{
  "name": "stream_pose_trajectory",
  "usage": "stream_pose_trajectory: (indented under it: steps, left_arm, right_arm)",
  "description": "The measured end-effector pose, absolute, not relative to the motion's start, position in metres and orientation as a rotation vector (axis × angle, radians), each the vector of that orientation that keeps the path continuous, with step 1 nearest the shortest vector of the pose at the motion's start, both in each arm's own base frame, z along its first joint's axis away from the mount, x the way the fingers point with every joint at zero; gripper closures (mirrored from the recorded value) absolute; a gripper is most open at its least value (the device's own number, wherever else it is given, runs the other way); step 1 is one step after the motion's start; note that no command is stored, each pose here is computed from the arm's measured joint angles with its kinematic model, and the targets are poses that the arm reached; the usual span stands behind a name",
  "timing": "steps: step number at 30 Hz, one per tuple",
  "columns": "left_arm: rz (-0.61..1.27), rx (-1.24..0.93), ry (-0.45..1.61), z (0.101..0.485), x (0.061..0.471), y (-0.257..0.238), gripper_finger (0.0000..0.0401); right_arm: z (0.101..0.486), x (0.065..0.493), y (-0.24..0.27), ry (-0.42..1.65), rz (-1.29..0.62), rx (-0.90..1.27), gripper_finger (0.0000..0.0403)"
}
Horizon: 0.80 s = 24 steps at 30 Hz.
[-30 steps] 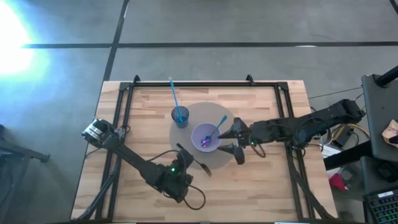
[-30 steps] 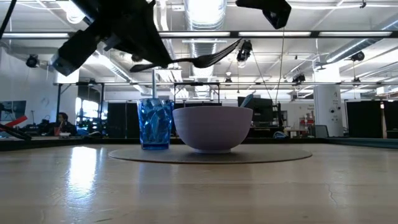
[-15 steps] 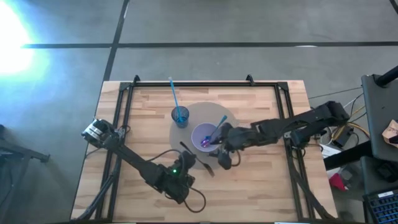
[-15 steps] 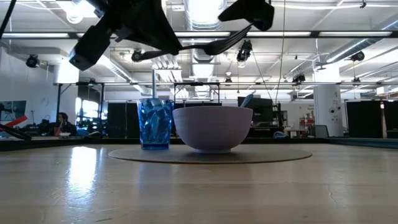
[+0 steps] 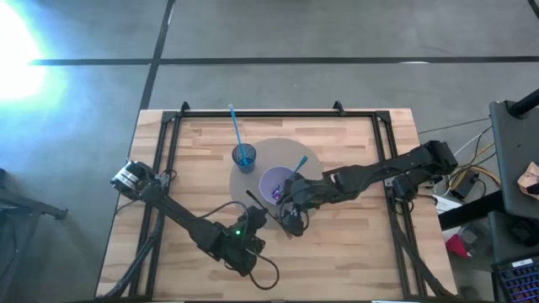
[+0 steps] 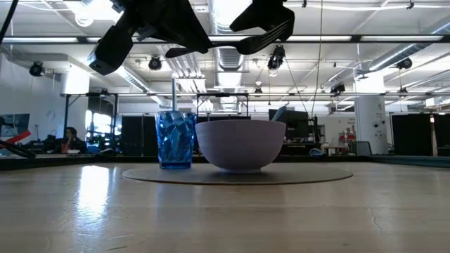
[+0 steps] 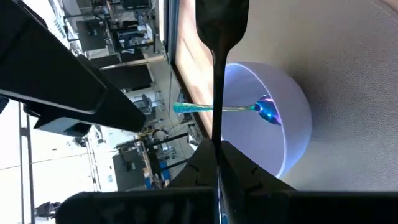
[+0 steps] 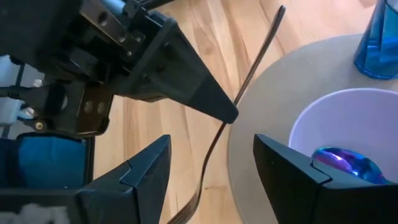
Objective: Pick & Place Utensil
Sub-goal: Put the black fork into the purple bowl
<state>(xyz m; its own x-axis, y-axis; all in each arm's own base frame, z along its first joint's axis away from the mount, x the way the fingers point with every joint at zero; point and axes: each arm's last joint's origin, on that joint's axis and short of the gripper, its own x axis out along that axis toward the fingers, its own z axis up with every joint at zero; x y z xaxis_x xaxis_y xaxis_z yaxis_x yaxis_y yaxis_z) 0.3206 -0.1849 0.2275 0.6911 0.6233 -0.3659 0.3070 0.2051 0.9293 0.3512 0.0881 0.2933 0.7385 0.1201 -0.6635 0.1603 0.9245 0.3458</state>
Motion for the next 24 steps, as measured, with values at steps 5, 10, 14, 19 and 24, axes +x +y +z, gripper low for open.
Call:
stream_pose_trajectory:
  steps: [5,10,14,19,24]
  left_arm:
    - [0.275,1.408,0.824,0.230,0.323,-0.186,0.0400]
    - [0.280,1.421,0.814,0.231,0.324,-0.187,0.0400]
    - [0.287,1.415,0.797,0.233,0.326,-0.188,0.0400]
    - [0.306,1.419,0.780,0.235,0.328,-0.189,0.0400]
    - [0.309,1.423,0.768,0.237,0.330,-0.190,0.0399]
  right_arm:
    - [0.289,0.350,0.088,0.764,-0.032,0.406,0.0184]
    - [0.286,0.349,0.088,0.773,-0.043,0.426,0.0184]
    - [0.283,0.349,0.088,0.774,-0.045,0.428,0.0184]
    - [0.282,0.350,0.088,0.762,-0.043,0.435,0.0184]
    - [0.280,0.350,0.088,0.766,-0.050,0.449,0.0184]
